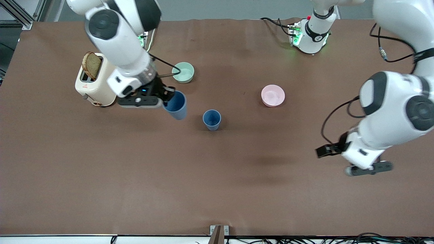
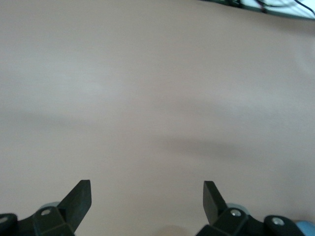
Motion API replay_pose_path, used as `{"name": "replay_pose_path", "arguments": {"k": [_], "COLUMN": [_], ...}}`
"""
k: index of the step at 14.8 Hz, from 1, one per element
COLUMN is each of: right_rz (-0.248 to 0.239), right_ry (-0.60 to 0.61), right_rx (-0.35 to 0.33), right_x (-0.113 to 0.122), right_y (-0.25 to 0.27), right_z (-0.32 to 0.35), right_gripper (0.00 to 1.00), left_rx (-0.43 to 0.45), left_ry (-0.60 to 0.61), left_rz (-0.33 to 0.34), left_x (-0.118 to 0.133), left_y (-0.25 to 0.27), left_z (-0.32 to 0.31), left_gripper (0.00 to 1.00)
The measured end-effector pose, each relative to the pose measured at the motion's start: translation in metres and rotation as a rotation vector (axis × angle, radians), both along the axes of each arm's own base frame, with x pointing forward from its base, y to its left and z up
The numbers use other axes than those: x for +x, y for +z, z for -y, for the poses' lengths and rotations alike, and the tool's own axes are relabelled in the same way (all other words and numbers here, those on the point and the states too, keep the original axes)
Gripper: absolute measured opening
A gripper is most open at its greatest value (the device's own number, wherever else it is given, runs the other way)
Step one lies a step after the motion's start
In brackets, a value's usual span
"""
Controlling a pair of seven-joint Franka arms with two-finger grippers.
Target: Stack blue cups with both arms
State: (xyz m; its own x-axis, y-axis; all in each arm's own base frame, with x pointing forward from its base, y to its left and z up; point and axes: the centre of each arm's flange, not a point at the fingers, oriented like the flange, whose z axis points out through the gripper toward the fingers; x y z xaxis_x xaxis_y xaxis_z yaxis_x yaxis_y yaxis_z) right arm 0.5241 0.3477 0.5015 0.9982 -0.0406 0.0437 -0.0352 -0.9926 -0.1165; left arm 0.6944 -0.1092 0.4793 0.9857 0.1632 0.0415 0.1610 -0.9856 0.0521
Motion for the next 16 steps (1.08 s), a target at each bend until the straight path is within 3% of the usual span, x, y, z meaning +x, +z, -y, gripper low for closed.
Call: {"name": "replay_pose_path", "arguments": {"k": [5,8,11,16], "right_rz": [-0.021,-0.027,-0.033,-0.037], "right_ry": [0.051,0.065,0.067,0.07], "right_rx": [-0.015,-0.022,-0.027,-0.032], "right_x": [-0.018,-0.023,-0.022,-0.021], "right_y": [-0.068,-0.093,-0.104,-0.126], "right_z": [-0.067,-0.085,-0.087,-0.093], "right_gripper": [0.04,0.04,0.04,0.04], "left_rx": [0.04,0.077,0.043,0.015], "left_ry": [-0.052,-0.02,0.009,-0.038], "left_rz": [0.085,0.06,0.078,0.018], "left_x": [-0.024,-0.052,-0.073,-0.109], "left_y": [0.085,0.127,0.16,0.171], "left_z": [-0.049,-0.083,-0.098,-0.094], "left_gripper": [1.0,1.0,1.0,1.0]}}
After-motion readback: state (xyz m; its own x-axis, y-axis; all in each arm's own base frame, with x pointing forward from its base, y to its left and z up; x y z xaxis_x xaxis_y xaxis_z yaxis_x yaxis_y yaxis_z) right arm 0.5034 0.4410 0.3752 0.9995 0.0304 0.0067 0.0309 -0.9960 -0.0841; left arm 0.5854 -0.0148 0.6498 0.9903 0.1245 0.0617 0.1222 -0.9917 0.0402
